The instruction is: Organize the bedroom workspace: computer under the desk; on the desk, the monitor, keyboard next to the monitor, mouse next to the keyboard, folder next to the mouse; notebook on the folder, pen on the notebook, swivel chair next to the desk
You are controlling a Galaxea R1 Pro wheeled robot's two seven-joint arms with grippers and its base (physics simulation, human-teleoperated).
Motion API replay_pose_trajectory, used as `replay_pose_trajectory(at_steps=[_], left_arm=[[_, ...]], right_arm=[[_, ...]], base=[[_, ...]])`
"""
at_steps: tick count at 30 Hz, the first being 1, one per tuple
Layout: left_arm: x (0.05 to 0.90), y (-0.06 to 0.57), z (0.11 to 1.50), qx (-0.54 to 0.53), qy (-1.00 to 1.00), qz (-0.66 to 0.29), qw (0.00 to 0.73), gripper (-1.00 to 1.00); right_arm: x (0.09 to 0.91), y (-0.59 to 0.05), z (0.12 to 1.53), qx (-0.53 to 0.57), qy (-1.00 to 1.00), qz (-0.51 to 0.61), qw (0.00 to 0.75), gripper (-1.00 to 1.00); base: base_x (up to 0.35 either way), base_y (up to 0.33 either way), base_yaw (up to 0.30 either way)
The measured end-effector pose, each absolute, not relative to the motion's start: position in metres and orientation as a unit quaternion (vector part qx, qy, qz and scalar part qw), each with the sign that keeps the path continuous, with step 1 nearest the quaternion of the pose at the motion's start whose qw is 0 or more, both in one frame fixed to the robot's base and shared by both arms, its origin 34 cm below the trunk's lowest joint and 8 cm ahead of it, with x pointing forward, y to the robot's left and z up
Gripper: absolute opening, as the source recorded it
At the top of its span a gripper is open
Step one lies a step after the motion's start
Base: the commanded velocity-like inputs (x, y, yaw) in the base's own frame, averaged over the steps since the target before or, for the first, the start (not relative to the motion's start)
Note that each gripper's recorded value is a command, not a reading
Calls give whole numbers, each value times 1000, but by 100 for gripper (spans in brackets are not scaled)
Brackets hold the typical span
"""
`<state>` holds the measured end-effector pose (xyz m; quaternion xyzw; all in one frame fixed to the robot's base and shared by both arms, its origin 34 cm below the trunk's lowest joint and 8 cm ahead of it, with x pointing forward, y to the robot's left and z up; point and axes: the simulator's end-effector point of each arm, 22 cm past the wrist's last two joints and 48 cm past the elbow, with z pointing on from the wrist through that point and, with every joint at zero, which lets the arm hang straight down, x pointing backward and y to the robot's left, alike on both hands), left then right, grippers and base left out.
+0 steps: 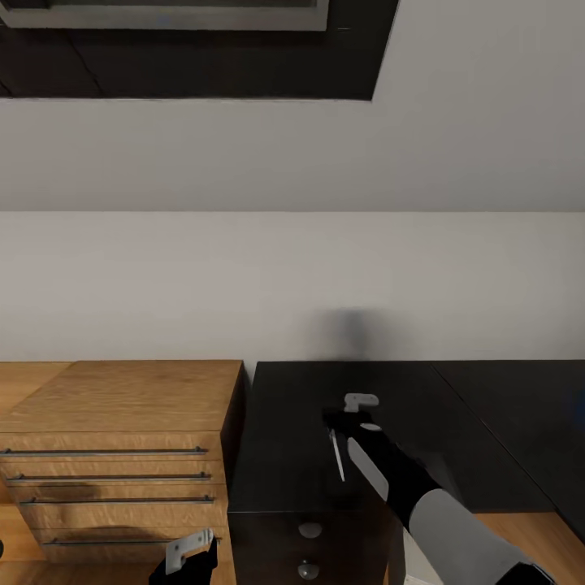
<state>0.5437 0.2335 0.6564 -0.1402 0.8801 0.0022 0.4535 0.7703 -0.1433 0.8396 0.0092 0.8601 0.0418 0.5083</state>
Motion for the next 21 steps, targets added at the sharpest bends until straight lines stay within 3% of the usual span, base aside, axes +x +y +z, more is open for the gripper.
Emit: replay_pose_trajectory(at_steps=[21], left_arm=[[543, 234, 656, -140, 881, 3, 453, 100]], right_arm=[[709, -107, 918, 30, 855, 82, 511, 100]], base=[[0, 0, 0]])
